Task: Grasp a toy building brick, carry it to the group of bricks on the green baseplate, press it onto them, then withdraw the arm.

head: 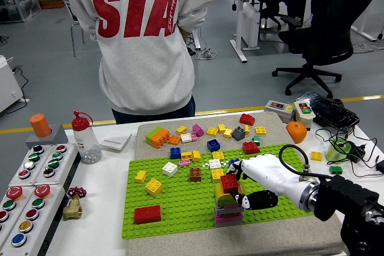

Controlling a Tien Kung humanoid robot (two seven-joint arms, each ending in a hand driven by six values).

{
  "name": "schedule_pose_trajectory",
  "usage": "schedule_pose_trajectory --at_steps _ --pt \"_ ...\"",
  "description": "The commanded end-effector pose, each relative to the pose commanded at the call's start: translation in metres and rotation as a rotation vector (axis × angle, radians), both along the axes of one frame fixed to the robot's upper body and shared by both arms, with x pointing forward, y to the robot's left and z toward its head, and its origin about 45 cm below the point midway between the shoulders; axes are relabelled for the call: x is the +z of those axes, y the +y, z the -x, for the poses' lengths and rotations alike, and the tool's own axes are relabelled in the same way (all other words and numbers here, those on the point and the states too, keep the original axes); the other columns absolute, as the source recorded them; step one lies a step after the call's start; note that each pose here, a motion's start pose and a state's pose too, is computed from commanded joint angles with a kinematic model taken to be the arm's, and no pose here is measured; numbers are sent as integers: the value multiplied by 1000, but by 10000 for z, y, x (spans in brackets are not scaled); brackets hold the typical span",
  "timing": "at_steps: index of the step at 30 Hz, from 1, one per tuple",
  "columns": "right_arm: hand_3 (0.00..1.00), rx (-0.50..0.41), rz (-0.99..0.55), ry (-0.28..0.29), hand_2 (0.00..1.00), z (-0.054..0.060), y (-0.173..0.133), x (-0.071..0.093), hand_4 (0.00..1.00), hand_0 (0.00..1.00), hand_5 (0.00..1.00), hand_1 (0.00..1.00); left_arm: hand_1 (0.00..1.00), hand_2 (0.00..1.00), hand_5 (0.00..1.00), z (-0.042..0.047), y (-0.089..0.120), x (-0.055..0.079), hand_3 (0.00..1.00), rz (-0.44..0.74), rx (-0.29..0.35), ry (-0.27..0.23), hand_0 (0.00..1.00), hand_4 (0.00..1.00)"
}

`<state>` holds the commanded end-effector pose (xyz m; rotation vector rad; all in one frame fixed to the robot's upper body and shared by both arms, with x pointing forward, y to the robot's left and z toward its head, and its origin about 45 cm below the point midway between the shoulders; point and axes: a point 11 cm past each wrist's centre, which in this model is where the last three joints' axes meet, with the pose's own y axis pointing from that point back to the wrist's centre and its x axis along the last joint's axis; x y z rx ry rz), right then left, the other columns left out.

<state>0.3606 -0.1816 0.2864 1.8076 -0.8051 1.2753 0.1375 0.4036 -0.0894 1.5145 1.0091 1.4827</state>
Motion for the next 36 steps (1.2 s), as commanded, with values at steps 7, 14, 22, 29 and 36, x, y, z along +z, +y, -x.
schedule_pose_trajectory --at_steps 7,14,22,29,36 --pt "632 7 1 8 655 11 6 -3 468 734 326 642 594 597 917 21 -4 -6 405 1 -1 7 624 276" --pt "675 12 1 7 680 12 10 -1 470 740 321 676 595 598 917 34 -7 -10 405 2 -1 10 624 275" --pt "723 8 -3 4 717 -2 2 -5 478 744 315 702 595 600 917 41 -10 -14 410 2 -2 12 625 275" --pt "742 3 0 5 732 -11 -15 -14 486 747 321 713 595 600 917 42 -12 -15 409 2 -3 11 625 275" --pt "756 3 2 9 748 -9 -24 -21 496 754 323 717 595 600 916 48 -12 -16 409 2 -5 14 626 276"
